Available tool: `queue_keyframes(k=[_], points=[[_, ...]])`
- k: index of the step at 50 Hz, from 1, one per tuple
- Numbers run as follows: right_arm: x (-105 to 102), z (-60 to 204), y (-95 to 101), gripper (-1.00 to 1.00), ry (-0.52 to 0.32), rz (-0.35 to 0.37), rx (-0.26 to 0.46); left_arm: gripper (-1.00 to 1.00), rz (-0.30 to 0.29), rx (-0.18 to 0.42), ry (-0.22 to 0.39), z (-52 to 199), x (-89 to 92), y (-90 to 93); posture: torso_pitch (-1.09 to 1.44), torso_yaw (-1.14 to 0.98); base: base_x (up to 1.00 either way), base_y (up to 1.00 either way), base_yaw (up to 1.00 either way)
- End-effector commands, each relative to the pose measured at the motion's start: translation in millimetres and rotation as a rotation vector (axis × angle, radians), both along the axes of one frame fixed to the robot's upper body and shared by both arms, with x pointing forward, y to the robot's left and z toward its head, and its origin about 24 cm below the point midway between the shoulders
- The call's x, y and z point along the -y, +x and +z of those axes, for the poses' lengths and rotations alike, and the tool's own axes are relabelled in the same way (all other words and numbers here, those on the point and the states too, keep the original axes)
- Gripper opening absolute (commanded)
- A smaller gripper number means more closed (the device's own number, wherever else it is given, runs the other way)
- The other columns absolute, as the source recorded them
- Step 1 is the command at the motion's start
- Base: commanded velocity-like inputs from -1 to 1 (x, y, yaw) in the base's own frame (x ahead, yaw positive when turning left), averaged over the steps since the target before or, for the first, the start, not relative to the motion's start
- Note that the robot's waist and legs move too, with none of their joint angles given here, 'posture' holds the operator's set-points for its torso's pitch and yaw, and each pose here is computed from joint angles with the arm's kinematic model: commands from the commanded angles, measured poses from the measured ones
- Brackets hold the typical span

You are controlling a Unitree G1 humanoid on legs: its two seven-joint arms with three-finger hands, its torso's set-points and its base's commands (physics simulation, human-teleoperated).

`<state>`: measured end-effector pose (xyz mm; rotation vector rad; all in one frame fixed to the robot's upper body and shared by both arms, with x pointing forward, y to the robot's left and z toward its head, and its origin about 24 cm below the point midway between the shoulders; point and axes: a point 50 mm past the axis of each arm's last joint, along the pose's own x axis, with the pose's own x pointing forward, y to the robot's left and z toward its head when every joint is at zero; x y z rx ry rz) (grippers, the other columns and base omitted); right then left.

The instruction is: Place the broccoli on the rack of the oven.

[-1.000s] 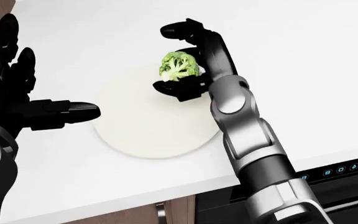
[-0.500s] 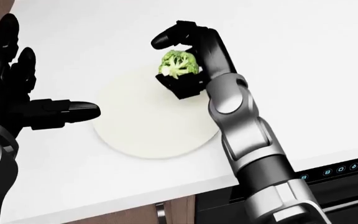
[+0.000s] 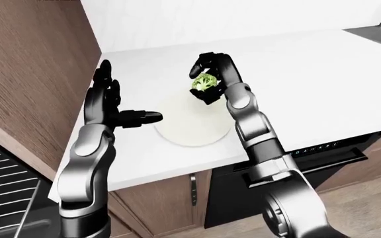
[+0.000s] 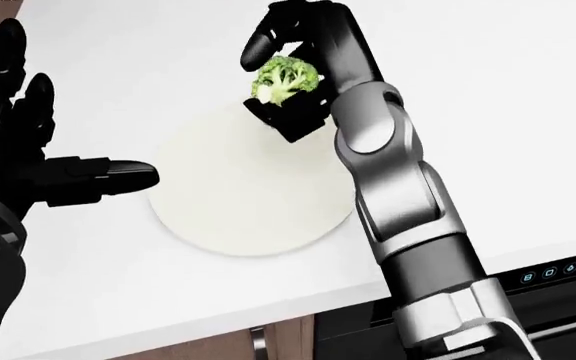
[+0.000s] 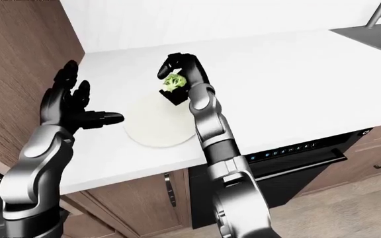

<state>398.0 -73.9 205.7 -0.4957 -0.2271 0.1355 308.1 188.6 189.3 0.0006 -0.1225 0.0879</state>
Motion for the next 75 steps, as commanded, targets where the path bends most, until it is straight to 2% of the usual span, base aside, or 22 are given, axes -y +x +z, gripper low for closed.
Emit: queue_keyframes(k=[1, 11, 15, 22, 24, 28, 31, 39, 75], points=[[-4.0, 28.5, -3.9, -1.0, 0.013, 0.018, 0.1, 1.0, -0.002, 0.092, 0.01, 17.7, 0.5, -2.4, 0.0, 0.0, 0.0, 0.0, 0.0], [-4.5, 40.1, -12.0, -1.0, 0.024, 0.024, 0.11, 1.0, -0.003, 0.091, 0.011, 17.7, 1.2, -2.8, 0.0, 0.0, 0.0, 0.0, 0.0], [-5.0, 45.0, -17.3, -1.0, 0.031, 0.031, 0.094, 1.0, -0.003, 0.092, 0.011, 17.5, 1.0, -2.8, 0.0, 0.0, 0.0, 0.0, 0.0], [-3.9, 57.2, -27.1, -1.0, 0.111, 0.063, 0.04, 1.0, -0.003, 0.094, 0.013, 18.0, 0.8, -2.7, 0.0, 0.0, 0.0, 0.0, 0.0], [-3.0, 62.5, -30.5, -1.0, 0.16, 0.072, 0.012, 1.0, -0.004, 0.094, 0.013, 18.6, 1.0, -3.4, 0.0, 0.0, 0.0, 0.0, 0.0], [1.2, 67.8, -35.0, -1.0, 0.191, 0.067, -0.004, 1.0, -0.004, 0.097, 0.013, 20.0, 1.2, -3.8, 0.0, 0.0, 0.0, 0.0, 0.0], [1.1, 69.7, -39.8, -1.0, 0.181, 0.072, -0.013, 1.0, -0.001, 0.097, 0.015, 21.0, 1.6, -3.9, 0.0, 0.0, 0.0, 0.0, 0.0], [6.9, 79.4, -45.6, -1.0, 0.216, 0.052, 0.014, 1.0, 0.001, 0.102, 0.017, 22.4, 1.8, -4.5, 0.0, 0.0, 0.0, 0.0, 0.0], [5.2, 71.2, -48.8, -1.0, 0.206, 0.059, 0.003, 1.0, -0.004, 0.1, 0.016, 21.9, 2.6, -5.1, 0.0, 0.0, -0.19, -0.04, 0.0]])
